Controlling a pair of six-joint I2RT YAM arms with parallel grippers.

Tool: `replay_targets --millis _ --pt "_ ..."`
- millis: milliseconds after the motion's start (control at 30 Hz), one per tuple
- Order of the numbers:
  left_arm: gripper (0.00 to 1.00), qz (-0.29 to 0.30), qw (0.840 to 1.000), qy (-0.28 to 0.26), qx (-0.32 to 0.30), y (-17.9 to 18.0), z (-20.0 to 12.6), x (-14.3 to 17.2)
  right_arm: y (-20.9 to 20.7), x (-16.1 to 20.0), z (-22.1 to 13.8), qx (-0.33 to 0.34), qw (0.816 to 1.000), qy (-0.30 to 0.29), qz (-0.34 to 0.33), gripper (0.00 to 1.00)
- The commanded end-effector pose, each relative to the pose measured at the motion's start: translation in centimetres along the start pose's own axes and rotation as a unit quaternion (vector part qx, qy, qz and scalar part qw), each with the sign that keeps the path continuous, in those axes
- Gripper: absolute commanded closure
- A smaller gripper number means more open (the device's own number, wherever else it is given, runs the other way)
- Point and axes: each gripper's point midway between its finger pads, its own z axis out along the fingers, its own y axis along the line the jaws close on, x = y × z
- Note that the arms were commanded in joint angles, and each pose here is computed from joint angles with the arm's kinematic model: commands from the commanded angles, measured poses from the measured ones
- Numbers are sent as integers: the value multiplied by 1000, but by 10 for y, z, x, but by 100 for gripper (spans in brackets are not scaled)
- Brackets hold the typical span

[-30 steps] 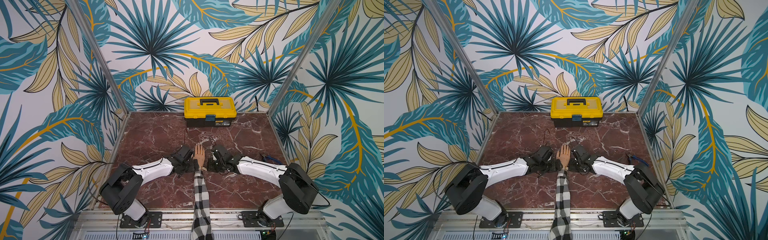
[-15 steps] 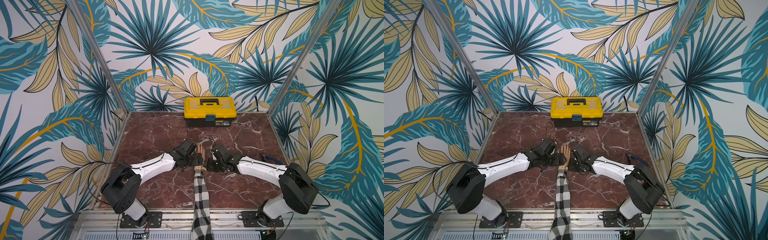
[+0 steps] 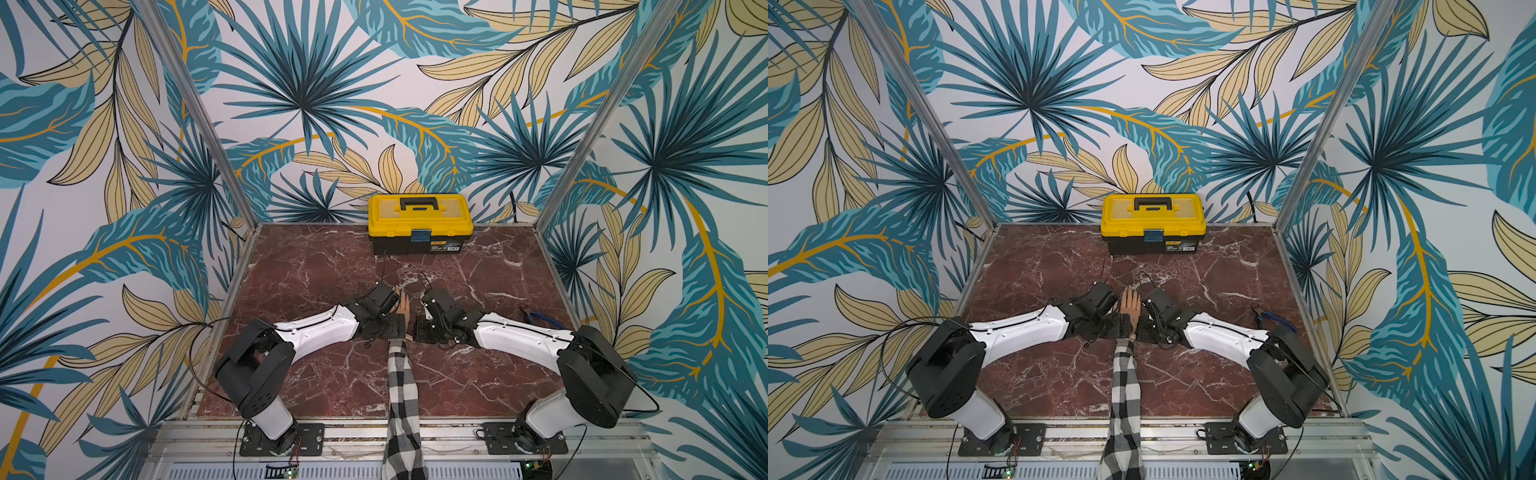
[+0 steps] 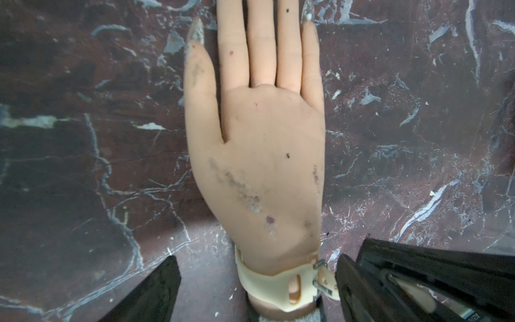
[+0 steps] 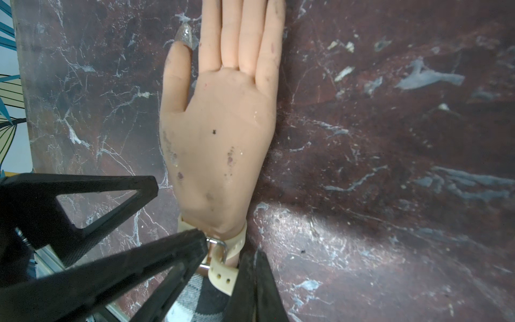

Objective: Take off the watch
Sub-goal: Untie the watch from the hand.

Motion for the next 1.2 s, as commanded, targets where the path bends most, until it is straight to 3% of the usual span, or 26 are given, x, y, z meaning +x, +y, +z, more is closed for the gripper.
replay_targets --millis 0,767,1167 --pt "11 13 1000 -11 -1 -7 -2 -9 -5 6 6 4 1000 11 0 100" --pt "15 19 999 4 -27 10 2 10 -7 6 6 9 1000 10 0 100" --pt "14 8 999 -29 -42 24 -12 1 -7 6 5 12 1000 10 -1 100"
